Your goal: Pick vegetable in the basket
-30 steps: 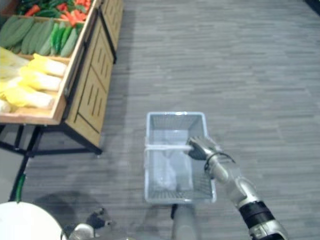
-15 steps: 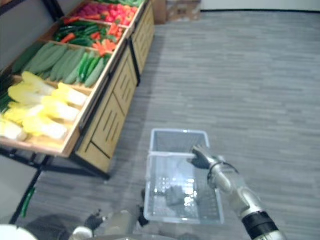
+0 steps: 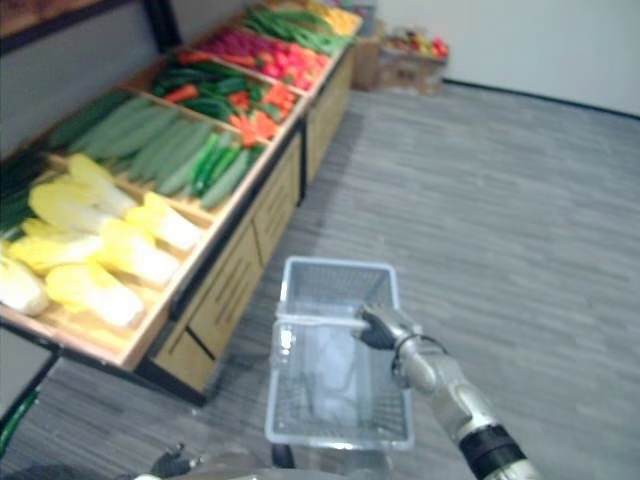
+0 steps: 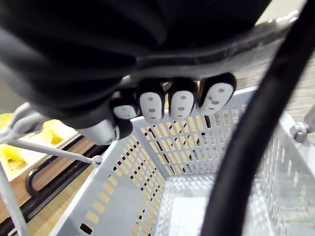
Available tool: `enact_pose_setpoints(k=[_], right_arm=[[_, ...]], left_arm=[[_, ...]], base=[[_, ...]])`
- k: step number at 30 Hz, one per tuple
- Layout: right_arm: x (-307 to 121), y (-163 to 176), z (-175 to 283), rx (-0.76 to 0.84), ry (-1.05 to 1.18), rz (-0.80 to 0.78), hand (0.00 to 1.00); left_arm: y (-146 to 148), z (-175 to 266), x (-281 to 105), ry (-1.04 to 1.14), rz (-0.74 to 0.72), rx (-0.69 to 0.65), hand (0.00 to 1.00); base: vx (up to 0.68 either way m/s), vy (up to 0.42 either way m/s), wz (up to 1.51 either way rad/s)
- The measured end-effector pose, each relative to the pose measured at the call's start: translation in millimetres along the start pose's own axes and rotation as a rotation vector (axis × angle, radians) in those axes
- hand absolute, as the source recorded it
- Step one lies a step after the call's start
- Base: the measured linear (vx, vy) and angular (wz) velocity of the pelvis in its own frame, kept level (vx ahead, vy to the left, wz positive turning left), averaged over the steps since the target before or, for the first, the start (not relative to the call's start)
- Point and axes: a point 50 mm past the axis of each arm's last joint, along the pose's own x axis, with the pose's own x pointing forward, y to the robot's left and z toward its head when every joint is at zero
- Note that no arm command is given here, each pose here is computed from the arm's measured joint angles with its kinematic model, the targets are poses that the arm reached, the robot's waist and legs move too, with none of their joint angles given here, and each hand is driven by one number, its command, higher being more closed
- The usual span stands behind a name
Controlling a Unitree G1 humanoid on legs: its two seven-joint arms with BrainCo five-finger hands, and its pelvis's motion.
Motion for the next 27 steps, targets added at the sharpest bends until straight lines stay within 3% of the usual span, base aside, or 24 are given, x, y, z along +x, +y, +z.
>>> enact_pose_setpoints(k=[4,10,13,19,27], right_arm=[[-4.3,-6.3,-10.4,0.002,0.041,-0.021,1.00],[-8.2,4.9,-9.2,0.053,0.051,-0.010,1.00],[-14.7,2.4,-20.9,0.051,0.102,-0.015,1.00],[-26.5,5.4,-32.1,0.061,0.145,-0.001,1.00],[-42.5,9.2,-46.4,0.115,0.238,-0.053,1.00]], left_arm=[[-0.2,15.6,3.5,-0.037,-0.001,-0.028,0.00],[6.7,11.6,3.5,-0.036,0.015,-0.007,0.00],[-13.0,7.9,0.3,-0.015,-0.026,-0.049,0.00],[0.3,11.7,3.1,-0.018,0.017,-0.118,0.00],[-1.3,16.4,3.6,-0.032,0.018,-0.119,0.00]], base=[[0.34,-0.180,1.69],[0.32,-0.475,1.34],[0.27,-0.466,0.85],[0.16,-0.412,0.98],[-0.01,-0.150,0.52]])
